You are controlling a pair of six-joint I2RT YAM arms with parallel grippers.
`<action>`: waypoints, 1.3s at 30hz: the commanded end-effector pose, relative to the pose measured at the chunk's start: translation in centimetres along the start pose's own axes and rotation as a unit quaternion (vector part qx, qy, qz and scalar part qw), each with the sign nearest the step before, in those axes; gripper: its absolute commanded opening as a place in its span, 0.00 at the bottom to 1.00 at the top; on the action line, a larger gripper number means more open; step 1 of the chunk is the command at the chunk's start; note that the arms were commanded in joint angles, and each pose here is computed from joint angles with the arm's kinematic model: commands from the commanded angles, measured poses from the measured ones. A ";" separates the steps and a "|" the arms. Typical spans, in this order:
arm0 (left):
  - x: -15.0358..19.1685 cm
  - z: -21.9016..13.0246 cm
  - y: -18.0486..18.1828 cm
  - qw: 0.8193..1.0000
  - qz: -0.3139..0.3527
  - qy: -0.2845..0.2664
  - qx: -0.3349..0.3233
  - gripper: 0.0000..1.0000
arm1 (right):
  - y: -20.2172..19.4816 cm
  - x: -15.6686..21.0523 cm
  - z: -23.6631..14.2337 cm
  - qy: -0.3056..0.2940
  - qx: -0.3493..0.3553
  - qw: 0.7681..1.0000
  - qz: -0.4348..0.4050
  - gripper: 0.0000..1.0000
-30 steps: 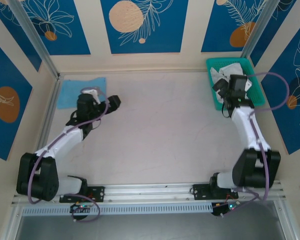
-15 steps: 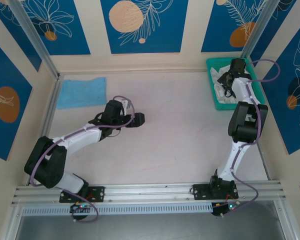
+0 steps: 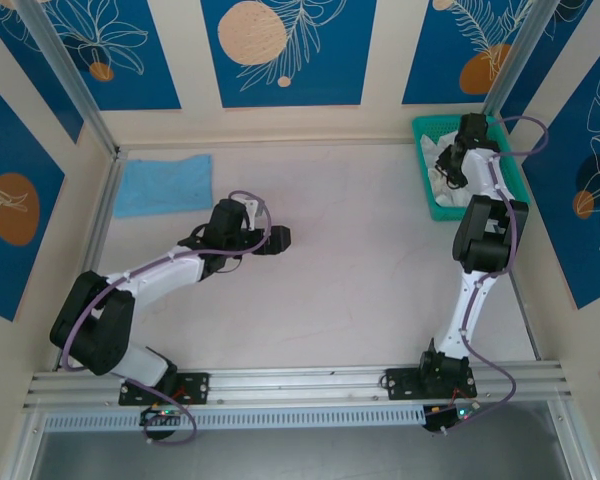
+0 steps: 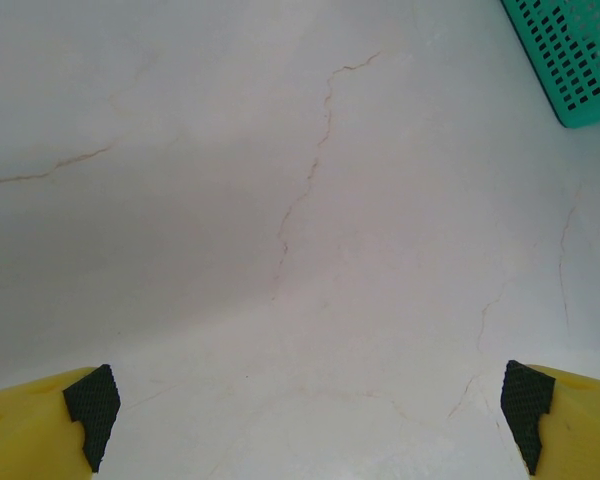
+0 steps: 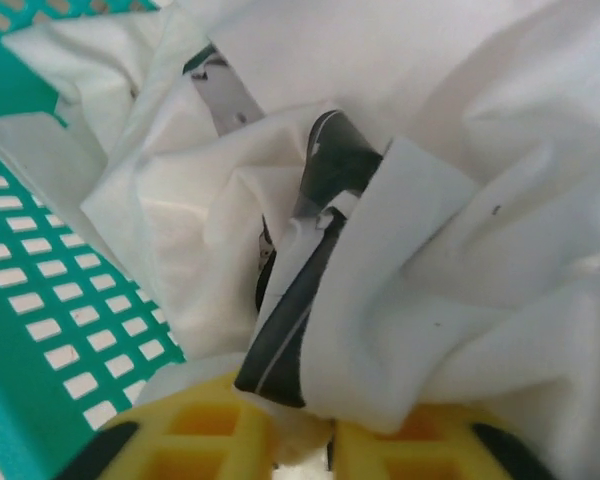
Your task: Fold and stack the t-shirts
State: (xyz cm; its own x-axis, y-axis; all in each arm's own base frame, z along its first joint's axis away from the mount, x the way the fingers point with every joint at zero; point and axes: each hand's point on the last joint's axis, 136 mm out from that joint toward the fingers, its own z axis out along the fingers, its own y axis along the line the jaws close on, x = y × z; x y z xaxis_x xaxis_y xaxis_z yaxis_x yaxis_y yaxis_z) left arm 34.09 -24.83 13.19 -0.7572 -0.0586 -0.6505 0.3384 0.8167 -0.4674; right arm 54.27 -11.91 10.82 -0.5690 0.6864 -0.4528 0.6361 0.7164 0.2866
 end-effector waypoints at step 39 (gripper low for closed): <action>-4.3 -11.0 5.0 0.959 -0.125 -0.154 -0.202 1.00 | 22.4 12.7 -44.8 -0.180 -0.441 0.838 -0.265 0.02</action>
State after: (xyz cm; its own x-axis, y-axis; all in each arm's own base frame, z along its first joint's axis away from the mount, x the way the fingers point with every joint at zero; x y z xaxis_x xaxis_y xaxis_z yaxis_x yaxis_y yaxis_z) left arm 33.74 -18.61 20.79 -0.6045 -0.3118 -0.7330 0.1024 0.8822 -0.4597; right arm 36.48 15.33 56.11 -0.1363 0.3161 -0.9389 -0.3777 0.8596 0.3442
